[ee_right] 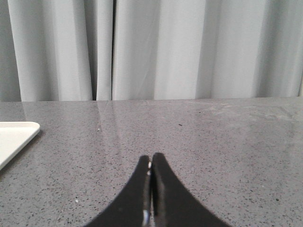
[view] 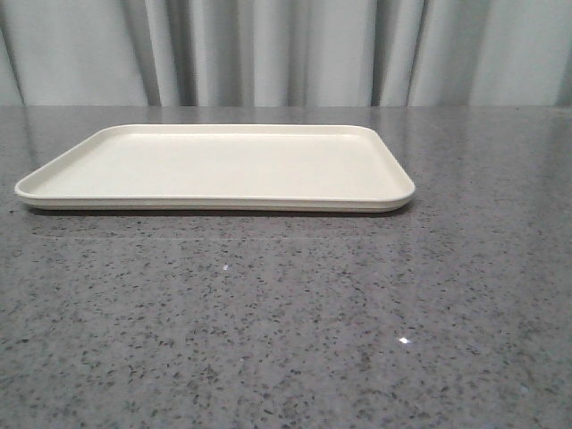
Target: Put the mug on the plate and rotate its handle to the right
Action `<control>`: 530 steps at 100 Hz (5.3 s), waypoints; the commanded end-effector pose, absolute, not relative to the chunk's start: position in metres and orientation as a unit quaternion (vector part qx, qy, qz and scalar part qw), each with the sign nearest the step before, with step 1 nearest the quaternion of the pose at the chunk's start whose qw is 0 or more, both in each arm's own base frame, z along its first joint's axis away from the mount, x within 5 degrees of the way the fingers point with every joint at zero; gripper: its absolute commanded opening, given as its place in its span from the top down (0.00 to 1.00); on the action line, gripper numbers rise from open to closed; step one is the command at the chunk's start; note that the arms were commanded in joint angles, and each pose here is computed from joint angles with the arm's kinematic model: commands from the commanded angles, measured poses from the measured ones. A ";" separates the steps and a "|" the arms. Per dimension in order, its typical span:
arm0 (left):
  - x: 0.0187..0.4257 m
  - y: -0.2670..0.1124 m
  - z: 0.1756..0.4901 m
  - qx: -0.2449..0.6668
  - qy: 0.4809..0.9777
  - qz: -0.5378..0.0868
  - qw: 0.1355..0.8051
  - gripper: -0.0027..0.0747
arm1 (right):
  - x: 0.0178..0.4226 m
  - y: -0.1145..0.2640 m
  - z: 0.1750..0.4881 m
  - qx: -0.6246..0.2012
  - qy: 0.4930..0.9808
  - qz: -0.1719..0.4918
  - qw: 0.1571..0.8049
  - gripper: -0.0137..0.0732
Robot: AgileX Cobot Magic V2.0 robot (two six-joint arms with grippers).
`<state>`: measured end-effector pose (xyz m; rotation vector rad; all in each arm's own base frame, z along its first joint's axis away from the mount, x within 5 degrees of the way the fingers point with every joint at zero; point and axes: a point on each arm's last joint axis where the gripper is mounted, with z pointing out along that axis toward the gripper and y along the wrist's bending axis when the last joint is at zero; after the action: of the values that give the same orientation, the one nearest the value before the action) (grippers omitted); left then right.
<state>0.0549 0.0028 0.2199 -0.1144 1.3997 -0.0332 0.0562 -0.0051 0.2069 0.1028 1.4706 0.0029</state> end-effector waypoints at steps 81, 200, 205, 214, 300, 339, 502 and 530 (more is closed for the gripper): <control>0.047 0.002 0.239 -0.095 0.546 -0.096 0.827 0.99 | 0.051 -0.011 0.225 0.114 0.630 0.034 0.767 0.91; 0.034 0.002 0.373 -0.148 0.536 -0.162 0.815 0.99 | 0.062 0.006 0.371 0.036 0.601 0.089 0.793 0.71; 0.038 0.003 0.379 -0.147 0.541 -0.159 0.813 0.99 | 0.061 0.006 0.374 0.035 0.599 0.090 0.795 0.65; 0.044 0.003 0.389 -0.148 0.547 -0.158 0.809 0.99 | 0.060 0.005 0.378 0.036 0.594 0.088 0.799 0.57; 0.096 0.007 0.437 -0.134 0.698 -0.083 0.699 0.43 | 0.059 0.004 0.380 0.043 0.587 0.083 0.804 0.44; 0.096 0.007 0.439 -0.134 0.697 -0.083 0.700 0.44 | 0.057 -0.002 0.383 0.068 0.571 0.070 0.815 0.44; 0.163 0.015 0.407 -0.047 0.948 0.026 0.312 0.53 | 0.053 0.007 0.391 0.024 0.579 0.089 0.810 0.44; 0.169 0.016 0.393 -0.042 0.958 0.030 0.281 0.53 | 0.054 0.008 0.390 0.019 0.582 0.092 0.808 0.44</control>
<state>0.1684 0.0174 0.3926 -0.1247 2.5667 0.0842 0.0540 0.0105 0.3791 0.0269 1.2770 0.2252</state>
